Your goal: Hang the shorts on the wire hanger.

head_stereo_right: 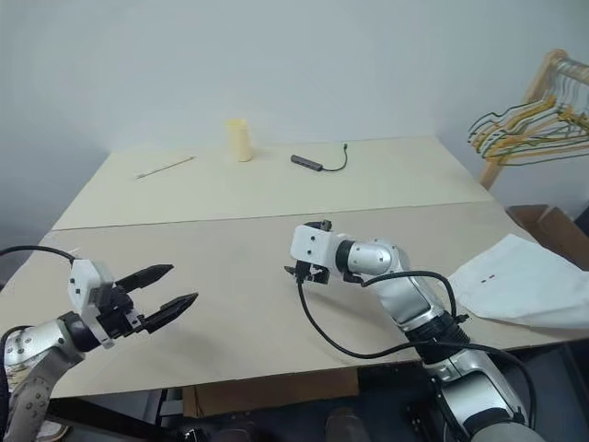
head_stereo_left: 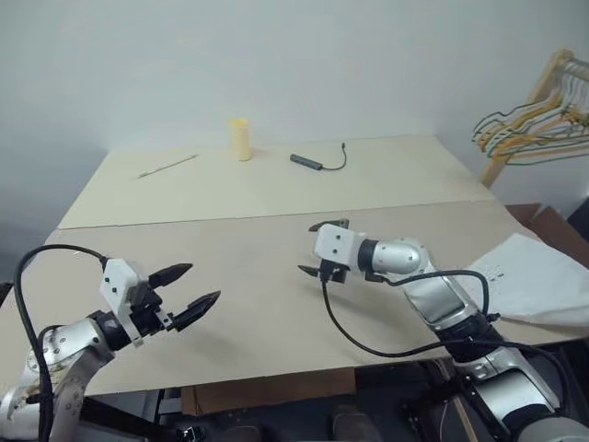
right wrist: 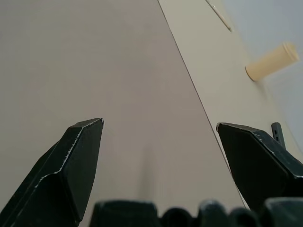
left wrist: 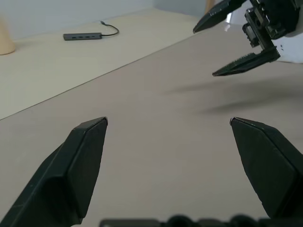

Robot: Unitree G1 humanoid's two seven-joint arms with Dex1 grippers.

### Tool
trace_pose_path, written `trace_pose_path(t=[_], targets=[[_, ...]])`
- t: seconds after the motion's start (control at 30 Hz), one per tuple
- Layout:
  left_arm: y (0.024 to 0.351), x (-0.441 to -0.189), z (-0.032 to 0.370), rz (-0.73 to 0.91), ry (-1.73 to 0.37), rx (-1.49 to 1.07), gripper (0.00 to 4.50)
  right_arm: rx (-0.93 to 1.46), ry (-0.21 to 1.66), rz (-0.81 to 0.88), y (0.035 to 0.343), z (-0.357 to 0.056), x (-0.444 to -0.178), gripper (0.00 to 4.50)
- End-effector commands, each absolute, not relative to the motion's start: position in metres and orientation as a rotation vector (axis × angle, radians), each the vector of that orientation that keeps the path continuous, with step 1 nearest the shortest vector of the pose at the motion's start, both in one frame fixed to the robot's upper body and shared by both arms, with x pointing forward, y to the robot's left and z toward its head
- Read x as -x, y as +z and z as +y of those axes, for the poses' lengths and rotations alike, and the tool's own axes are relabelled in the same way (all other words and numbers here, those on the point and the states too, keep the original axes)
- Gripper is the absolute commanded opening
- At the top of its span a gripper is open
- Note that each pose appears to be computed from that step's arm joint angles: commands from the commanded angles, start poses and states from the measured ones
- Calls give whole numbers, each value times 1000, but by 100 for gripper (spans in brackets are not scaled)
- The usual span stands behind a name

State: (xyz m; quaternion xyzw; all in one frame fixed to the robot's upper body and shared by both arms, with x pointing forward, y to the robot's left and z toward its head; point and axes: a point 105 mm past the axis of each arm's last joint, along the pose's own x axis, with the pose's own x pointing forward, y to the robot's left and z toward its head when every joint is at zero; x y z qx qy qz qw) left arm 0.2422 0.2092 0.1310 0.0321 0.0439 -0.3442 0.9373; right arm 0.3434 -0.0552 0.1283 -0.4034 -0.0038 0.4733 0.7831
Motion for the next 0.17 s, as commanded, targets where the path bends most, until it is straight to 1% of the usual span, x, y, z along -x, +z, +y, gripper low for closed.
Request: trace_pose_path(t=[0.03,0.17], targets=[[146,-242,200,25,-717,-91,450,900,1014,-89,147,-48,-349,445],[142,-241,200,46,-717,-91,450,900,1020,-94,146,-44,-350,445]])
